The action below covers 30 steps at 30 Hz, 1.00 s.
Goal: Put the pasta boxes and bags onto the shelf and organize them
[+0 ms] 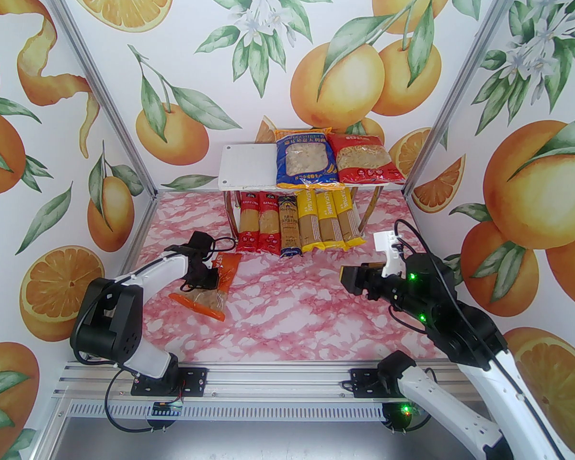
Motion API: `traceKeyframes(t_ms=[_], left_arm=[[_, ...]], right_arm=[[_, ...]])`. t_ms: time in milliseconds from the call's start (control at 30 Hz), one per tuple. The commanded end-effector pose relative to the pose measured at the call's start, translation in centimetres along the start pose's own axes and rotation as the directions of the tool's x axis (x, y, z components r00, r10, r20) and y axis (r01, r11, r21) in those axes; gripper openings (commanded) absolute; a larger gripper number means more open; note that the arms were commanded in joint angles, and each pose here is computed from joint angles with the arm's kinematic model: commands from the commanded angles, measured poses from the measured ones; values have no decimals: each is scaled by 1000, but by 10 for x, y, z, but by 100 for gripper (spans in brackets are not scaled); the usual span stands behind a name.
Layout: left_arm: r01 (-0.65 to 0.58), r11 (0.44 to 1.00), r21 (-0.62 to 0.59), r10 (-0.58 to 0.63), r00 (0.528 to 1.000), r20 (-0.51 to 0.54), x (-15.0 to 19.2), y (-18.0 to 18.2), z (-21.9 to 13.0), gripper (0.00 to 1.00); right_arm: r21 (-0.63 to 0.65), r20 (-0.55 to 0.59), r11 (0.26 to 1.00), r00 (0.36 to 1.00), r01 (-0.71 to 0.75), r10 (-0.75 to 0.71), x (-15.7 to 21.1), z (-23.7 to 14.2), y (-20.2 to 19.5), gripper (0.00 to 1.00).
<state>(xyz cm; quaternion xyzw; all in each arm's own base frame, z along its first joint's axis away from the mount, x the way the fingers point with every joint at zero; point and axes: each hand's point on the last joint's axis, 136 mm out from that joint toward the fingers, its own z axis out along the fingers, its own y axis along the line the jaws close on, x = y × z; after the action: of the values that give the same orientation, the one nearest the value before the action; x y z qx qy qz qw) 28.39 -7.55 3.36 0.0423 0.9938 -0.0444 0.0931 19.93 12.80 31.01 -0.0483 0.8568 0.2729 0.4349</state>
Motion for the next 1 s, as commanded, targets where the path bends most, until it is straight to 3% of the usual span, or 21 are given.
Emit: traceKeyframes(t_ms=[0,300,767,967], left_arm=[[-8,998,66,6,1000,31,1,-11,-6,0],[-6,999,32,-6,940,341,-46,-9,-108,0],[13,1000,-23,5,764,645,-66,-1,-282,0],[32,998,-54,19,655,756,-73,5,-351,0]], right_arm=[[33,17,999,1000,1,-2,-4,-4,-4,74],[68,40,998,999,-8,5,-9,-5,-10,74],[76,56,997,998,-8,4,-19,-2,-8,74],[77,67,997,998,-1,-4,-24,-3,-7,74]])
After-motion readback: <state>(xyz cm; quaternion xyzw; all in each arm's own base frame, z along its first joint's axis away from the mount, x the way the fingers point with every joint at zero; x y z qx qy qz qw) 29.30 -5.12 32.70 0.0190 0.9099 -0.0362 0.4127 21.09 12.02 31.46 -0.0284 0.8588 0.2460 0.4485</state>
